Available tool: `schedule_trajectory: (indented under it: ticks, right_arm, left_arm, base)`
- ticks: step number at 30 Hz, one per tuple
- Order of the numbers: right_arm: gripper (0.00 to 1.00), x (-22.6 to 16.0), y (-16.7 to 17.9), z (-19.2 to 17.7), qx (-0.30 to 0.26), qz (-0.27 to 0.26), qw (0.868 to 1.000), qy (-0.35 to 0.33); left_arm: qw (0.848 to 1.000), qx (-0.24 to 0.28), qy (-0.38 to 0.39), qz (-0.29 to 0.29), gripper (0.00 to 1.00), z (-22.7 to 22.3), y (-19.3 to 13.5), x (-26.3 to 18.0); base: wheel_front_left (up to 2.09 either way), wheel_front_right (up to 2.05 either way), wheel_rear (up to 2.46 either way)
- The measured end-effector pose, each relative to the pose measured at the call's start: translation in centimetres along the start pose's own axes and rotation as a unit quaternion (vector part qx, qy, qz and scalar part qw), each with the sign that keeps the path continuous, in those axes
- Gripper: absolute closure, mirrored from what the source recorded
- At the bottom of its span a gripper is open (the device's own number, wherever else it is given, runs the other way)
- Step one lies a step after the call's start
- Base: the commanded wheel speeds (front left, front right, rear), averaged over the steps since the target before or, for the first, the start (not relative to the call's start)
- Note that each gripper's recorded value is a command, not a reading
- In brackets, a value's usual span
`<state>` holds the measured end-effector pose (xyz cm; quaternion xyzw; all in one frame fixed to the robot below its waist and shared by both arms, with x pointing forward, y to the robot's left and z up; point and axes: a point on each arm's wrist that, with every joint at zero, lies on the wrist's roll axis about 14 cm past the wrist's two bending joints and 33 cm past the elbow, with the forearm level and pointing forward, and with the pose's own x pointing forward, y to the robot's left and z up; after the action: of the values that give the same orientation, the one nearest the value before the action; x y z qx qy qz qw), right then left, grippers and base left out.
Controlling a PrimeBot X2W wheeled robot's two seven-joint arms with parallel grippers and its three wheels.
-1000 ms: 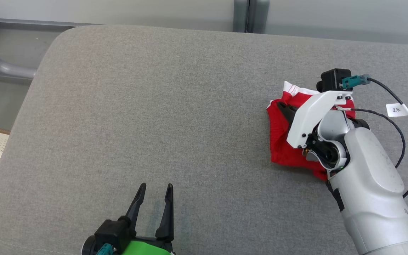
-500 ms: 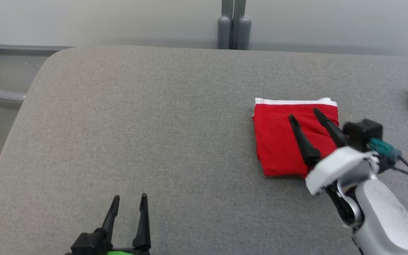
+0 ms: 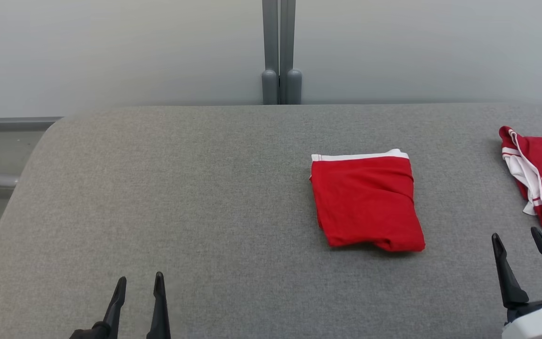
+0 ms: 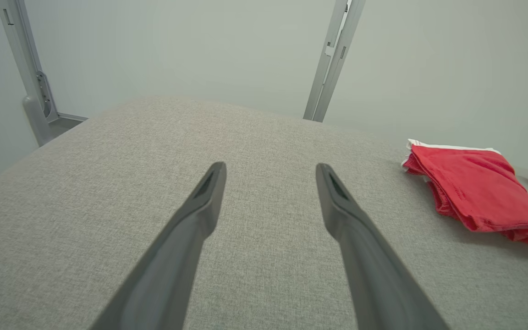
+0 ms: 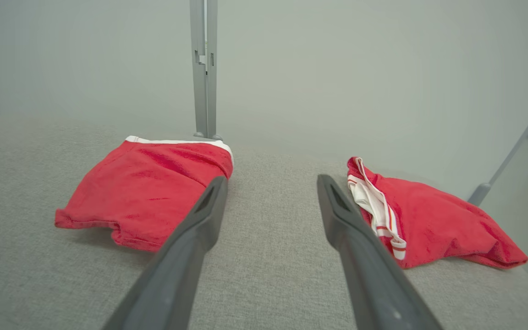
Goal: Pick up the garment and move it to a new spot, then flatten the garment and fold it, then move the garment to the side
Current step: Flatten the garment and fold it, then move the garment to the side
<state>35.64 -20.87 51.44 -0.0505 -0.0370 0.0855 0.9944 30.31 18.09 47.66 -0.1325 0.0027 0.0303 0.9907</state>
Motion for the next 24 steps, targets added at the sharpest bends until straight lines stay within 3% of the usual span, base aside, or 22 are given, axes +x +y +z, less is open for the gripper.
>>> schedule_trajectory:
  ticks: [5, 24]
  right_arm:
    - [0.00, -2.0, -1.2, -0.5, 0.006, -0.036, 0.999, 0.008]
    - [0.00, -1.9, 0.4, -0.2, 0.031, -0.038, 0.999, -0.004]
  left_arm:
    - [1.000, 0.003, 0.009, -0.003, 0.00, -0.6, 0.3, -0.3]
    - [1.000, 0.017, 0.019, -0.017, 0.00, -1.2, 0.3, -0.9]
  base:
    - [0.00, 0.00, 0.00]
    - [0.00, 0.00, 0.00]
